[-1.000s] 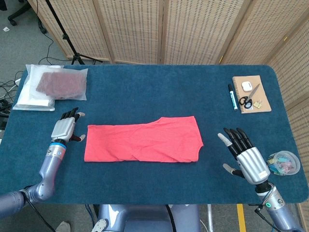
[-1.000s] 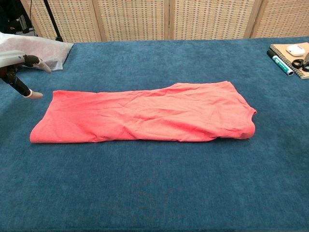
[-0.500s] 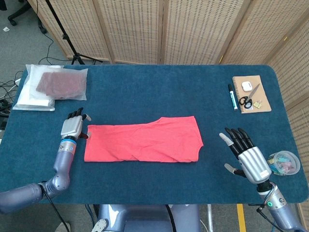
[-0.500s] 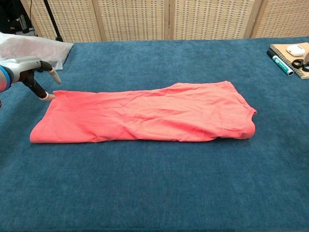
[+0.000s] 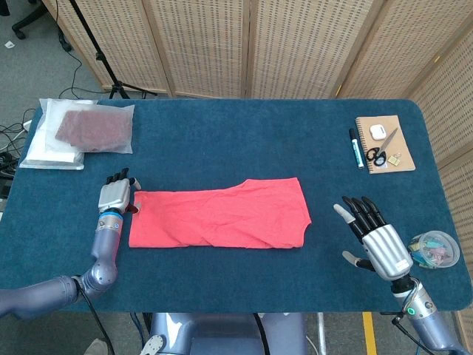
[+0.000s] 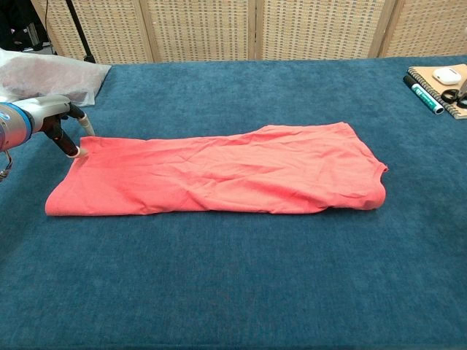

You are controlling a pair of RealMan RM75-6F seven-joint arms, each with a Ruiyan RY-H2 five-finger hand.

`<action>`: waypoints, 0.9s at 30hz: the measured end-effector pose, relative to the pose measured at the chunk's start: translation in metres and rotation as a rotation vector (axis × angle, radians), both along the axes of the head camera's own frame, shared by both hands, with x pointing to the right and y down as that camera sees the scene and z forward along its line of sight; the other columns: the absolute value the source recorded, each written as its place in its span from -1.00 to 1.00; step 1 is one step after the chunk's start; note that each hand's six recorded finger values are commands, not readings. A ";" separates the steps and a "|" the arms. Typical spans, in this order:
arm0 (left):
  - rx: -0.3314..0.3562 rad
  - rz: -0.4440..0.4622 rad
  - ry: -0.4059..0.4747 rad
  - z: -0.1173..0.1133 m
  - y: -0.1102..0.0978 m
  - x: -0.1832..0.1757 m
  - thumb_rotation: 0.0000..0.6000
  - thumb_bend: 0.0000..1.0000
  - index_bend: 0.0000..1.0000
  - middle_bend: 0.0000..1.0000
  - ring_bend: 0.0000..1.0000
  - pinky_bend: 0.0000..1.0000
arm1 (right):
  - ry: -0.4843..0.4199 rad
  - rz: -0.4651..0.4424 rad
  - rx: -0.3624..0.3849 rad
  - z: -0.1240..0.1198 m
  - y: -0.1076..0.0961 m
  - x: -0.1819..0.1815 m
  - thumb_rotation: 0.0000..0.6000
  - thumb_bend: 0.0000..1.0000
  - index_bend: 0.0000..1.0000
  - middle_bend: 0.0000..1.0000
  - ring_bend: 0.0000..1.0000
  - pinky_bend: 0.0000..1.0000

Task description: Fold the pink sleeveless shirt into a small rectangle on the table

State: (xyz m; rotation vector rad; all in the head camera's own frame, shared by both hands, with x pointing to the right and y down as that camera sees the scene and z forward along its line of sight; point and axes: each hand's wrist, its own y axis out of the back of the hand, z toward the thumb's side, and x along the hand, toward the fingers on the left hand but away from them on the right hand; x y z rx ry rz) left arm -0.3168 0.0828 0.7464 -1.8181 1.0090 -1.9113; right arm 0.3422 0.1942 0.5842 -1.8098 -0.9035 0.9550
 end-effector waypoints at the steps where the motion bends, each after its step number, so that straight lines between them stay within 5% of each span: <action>1: 0.001 -0.002 0.001 0.001 0.000 0.000 1.00 -0.29 -0.22 -1.00 -1.00 -1.00 | 0.000 -0.001 -0.001 0.000 0.000 0.000 1.00 -1.00 -1.00 -1.00 -1.00 -1.00; 20: -0.006 -0.024 0.025 0.011 0.011 0.005 1.00 -0.29 -0.12 -1.00 -1.00 -1.00 | -0.005 0.002 -0.018 0.004 -0.001 0.000 1.00 -1.00 -1.00 -1.00 -1.00 -1.00; 27: 0.009 -0.040 0.034 0.010 0.012 0.006 1.00 -0.26 0.28 -1.00 -1.00 -1.00 | -0.012 0.004 -0.022 0.003 -0.001 0.000 1.00 -1.00 -1.00 -1.00 -1.00 -1.00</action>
